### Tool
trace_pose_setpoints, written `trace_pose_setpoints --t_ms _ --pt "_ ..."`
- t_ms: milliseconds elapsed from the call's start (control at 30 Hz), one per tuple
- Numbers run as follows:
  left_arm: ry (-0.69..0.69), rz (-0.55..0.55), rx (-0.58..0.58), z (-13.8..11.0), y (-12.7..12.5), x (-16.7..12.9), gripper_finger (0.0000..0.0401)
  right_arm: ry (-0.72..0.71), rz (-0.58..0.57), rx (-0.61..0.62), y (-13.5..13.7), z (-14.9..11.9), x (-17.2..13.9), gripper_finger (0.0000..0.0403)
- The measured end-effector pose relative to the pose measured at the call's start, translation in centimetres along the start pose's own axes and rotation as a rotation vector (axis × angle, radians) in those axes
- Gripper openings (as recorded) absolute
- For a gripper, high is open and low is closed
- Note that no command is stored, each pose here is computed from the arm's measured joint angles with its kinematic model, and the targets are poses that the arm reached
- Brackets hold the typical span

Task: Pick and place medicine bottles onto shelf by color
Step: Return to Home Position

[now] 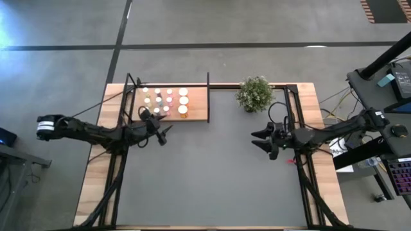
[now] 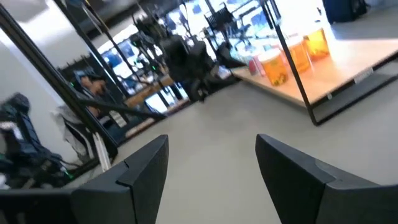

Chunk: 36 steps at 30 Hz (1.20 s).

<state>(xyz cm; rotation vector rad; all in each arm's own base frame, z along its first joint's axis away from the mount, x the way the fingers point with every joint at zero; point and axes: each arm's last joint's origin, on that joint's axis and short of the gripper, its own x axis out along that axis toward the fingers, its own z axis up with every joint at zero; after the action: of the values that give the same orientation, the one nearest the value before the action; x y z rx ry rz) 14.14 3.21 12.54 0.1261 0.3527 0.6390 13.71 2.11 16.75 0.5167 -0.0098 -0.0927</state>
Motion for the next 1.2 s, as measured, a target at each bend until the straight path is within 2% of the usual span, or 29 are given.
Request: trace_pose_setpoints --t_ms 100,267,567,833,1033,1200 --pt "0.025 -0.001 0.015 -0.3 -0.1 0.1 0.0259 -0.060 0.035 0.021 0.3 0.8 -0.5 0.0231" --pt "-0.039 0.003 -0.023 0.5 0.3 -0.5 0.0259 -0.220 0.126 0.080 0.9 2.8 -2.0 0.0231" --pt "-0.322 0.019 -0.191 3.5 1.9 -2.8 0.0259 -0.429 0.245 0.156 1.2 5.0 -4.6 0.0231" --pt "-0.451 0.028 -0.267 4.5 2.7 -4.1 0.0259 -0.578 0.322 0.213 1.3 6.3 -6.3 0.0231" --pt "-0.514 0.033 -0.305 4.9 3.2 -4.9 0.0259 -0.594 0.296 0.201 1.1 6.4 -6.2 0.0231" --pt "-0.558 0.036 -0.331 5.1 3.5 -5.3 0.0259 -0.641 0.215 0.168 0.4 6.5 -6.0 0.0231"
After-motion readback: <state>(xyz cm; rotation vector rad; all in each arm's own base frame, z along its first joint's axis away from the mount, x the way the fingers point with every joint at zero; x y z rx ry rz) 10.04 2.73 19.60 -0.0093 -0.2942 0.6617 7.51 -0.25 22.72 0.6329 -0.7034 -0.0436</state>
